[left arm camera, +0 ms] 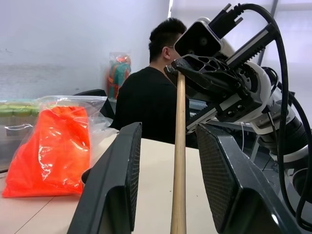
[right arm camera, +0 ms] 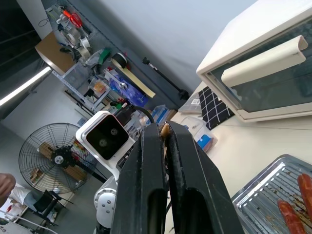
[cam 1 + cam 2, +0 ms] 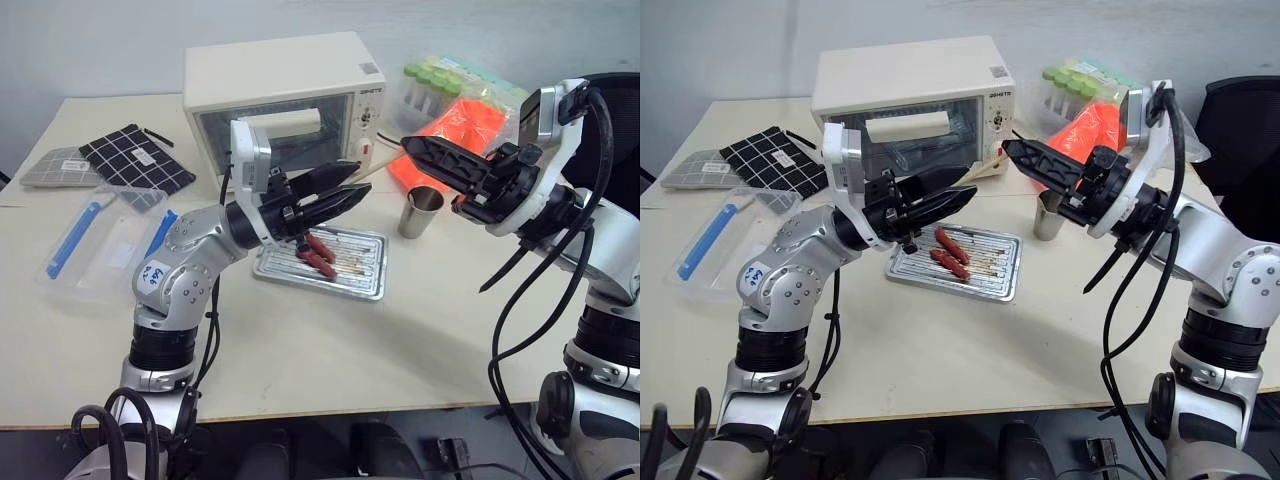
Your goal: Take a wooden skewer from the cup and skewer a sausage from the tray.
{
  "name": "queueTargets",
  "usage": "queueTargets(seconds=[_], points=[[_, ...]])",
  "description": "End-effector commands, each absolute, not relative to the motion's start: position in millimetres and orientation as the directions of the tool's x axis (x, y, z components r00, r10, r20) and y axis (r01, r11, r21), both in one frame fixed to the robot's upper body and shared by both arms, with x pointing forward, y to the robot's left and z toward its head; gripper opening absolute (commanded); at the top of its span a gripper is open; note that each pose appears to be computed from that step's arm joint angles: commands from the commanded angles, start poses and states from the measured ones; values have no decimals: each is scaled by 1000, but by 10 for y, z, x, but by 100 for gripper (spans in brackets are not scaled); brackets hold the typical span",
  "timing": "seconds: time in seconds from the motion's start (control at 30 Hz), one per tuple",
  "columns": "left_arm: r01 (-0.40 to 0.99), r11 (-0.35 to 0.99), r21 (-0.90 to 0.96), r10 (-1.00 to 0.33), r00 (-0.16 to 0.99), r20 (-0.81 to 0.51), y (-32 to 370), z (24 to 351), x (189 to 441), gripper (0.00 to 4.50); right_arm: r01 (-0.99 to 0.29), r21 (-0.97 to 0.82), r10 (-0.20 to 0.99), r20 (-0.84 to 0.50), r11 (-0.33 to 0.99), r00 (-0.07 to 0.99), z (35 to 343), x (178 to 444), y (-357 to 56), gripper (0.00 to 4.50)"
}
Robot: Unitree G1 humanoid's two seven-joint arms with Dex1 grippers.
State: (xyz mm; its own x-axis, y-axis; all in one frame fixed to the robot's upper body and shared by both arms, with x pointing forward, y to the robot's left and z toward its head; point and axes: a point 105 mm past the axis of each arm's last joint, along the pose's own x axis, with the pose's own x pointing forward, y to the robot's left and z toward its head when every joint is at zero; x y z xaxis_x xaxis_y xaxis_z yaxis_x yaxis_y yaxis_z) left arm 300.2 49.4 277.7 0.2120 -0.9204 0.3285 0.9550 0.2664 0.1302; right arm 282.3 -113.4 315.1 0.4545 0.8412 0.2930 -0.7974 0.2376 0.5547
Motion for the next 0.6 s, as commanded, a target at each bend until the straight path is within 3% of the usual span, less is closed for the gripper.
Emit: queueTargets(seconds=[0.03,0.2,0.47,0.5,0.6], points=[[956,257,140,-902,185,391,508,2915,2952,112,-824,526,838,336,211,430,3248,2745,-1120,0],[953,271,135,-897,200,394,514,2914,2974,4,-828,521,833,349,207,428,3268,2733,-1113,0],[937,313,154,-896,237,376,554,2943,3055,4,-834,511,837,349,207,422,3258,2705,-1124,0],[932,325,160,-895,248,372,570,2950,3072,0,-841,504,841,353,199,411,3264,2688,-1128,51],[922,346,175,-894,267,361,626,2959,3109,0,-840,496,847,331,219,416,3276,2696,-1126,115]])
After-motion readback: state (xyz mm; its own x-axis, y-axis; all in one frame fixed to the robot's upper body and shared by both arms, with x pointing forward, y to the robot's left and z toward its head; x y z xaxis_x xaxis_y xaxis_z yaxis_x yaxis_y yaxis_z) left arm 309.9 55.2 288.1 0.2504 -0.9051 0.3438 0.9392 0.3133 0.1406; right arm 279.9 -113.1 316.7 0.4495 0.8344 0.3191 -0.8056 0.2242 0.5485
